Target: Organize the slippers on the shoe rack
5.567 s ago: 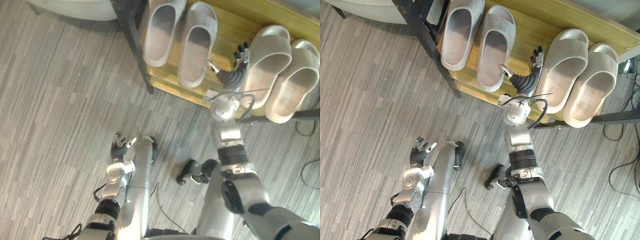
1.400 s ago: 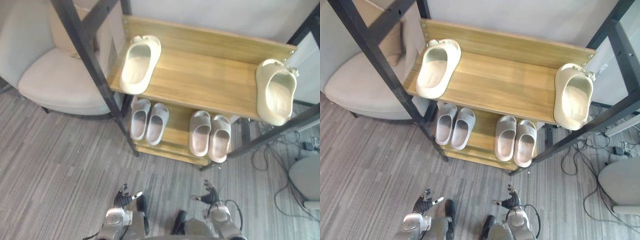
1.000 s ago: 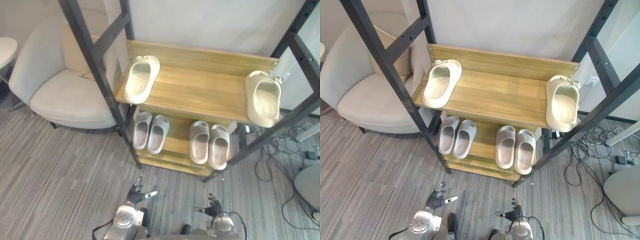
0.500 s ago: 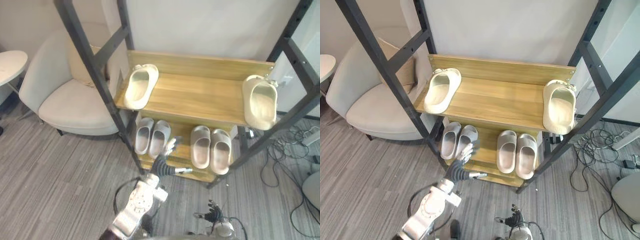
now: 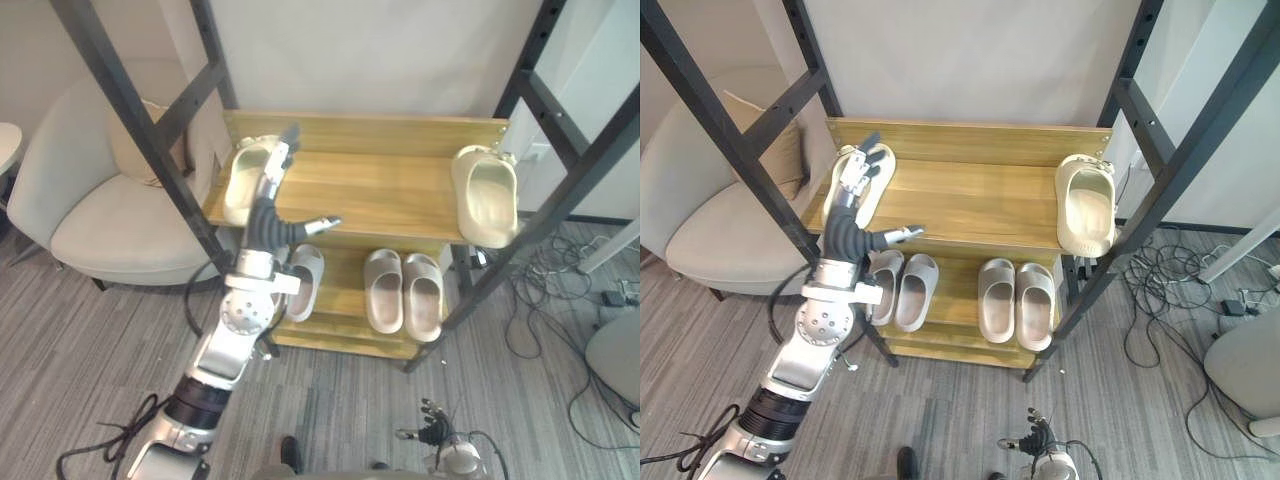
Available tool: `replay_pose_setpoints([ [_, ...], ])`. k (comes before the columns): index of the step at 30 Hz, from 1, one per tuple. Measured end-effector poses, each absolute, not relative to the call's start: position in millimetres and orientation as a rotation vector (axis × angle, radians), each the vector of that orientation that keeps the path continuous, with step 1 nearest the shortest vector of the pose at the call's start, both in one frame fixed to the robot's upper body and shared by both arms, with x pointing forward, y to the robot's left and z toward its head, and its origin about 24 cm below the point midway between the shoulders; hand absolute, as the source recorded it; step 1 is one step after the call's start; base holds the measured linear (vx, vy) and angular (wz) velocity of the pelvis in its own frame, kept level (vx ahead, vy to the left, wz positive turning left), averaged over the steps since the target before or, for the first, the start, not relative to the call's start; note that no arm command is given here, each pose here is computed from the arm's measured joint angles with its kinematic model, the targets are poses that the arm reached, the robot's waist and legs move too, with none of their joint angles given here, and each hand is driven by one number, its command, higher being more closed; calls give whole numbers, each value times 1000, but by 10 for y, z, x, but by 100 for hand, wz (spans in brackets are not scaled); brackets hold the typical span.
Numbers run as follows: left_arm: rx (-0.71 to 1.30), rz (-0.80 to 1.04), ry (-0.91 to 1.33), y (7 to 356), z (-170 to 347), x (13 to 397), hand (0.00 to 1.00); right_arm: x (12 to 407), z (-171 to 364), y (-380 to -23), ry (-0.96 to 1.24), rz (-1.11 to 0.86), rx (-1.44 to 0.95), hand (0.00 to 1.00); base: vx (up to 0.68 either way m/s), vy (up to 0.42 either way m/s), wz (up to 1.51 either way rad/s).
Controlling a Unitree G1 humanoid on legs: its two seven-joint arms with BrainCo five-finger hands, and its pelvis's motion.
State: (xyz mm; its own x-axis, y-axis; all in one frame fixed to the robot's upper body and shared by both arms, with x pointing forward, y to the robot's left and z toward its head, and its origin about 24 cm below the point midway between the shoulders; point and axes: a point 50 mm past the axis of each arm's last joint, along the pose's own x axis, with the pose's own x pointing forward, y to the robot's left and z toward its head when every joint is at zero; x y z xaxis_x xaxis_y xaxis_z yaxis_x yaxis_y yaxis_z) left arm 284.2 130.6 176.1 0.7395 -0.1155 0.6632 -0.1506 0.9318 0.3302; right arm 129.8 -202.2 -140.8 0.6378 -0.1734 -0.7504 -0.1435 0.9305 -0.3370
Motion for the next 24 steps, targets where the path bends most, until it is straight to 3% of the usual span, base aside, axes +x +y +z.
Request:
replay_pose_setpoints([
  [11, 573, 317, -641, 2248, 2006, 3192, 0, 1358, -1385, -2022, 874, -3, -381, 0, -22, 19, -14],
  [24, 528, 415, -644, 2492, 2448, 3438, 0, 1478, -1344, -2024, 849, -6, -379, 0, -5, 9, -15],
])
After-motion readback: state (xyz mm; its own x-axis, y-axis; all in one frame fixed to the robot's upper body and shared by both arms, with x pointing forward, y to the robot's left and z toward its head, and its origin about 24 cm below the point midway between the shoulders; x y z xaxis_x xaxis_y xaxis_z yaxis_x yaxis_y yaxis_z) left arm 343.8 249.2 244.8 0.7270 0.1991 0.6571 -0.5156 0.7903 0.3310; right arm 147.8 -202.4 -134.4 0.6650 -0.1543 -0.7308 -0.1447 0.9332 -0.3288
